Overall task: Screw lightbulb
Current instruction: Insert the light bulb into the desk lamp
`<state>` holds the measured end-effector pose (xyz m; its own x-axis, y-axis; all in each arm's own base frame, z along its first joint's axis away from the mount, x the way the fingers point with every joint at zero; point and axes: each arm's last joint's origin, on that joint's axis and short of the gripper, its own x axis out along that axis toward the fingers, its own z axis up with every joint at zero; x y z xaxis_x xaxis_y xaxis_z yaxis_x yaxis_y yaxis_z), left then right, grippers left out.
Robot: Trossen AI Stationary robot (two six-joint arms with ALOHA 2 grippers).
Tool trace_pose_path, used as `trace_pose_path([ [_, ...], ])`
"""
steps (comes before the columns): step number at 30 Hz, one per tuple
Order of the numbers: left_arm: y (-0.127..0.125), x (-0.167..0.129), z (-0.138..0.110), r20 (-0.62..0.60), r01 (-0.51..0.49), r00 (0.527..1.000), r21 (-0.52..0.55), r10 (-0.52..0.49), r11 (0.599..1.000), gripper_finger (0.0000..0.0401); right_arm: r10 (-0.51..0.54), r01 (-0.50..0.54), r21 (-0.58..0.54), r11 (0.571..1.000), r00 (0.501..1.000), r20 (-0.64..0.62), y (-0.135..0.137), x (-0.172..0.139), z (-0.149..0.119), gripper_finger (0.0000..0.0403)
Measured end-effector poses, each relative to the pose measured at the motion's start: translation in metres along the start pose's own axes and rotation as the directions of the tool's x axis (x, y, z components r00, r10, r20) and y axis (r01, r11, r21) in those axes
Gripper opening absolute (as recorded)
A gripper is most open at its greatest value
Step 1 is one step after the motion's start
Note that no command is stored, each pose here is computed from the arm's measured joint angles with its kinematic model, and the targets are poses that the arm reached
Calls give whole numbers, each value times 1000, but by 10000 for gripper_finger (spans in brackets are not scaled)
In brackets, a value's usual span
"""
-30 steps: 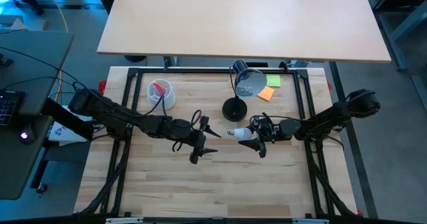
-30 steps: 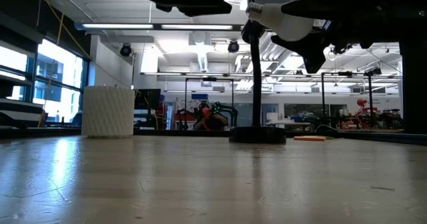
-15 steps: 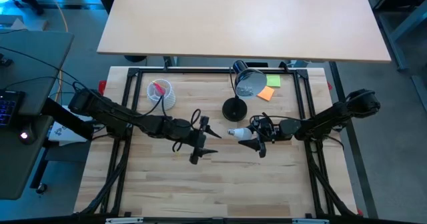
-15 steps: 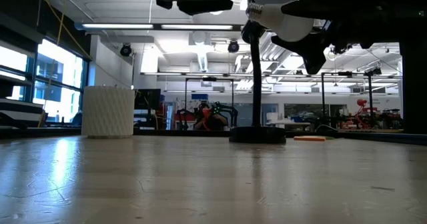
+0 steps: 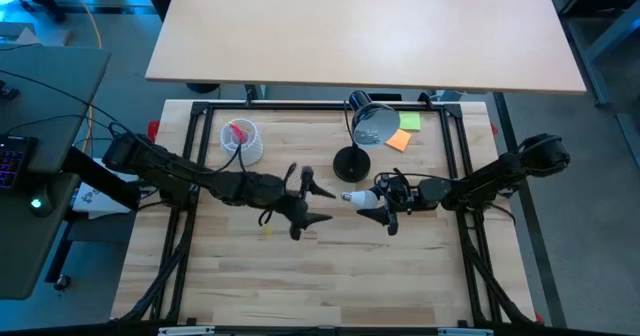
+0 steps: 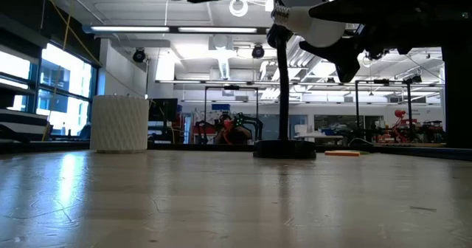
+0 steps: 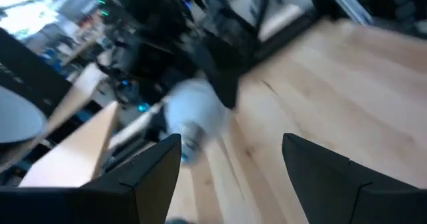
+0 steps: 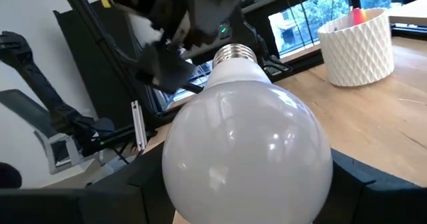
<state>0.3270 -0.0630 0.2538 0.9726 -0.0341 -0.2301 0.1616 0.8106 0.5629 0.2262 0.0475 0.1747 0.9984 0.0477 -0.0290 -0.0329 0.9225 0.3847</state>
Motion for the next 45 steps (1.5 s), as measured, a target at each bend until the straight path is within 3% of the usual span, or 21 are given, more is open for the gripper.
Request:
trace_pose_path([
  [9, 19, 16, -20, 68, 28, 998, -191, -15, 981, 257, -5, 5, 7, 1000, 1000, -9, 0, 0, -1, 246],
  [23, 8, 41, -33, 164, 35, 986, -302, 16, 953, 234, -9, 9, 3, 1000, 1000, -18, -1, 0, -2, 246],
  [32, 8, 46, -41, 105, -17, 993, -376, 60, 926, 214, -10, 11, 4, 1000, 1000, -13, -1, 0, -1, 246],
  [45, 6, 45, -37, 143, 16, 988, -442, 53, 897, 199, -8, 8, -4, 1000, 1000, -16, -1, 0, -2, 246],
])
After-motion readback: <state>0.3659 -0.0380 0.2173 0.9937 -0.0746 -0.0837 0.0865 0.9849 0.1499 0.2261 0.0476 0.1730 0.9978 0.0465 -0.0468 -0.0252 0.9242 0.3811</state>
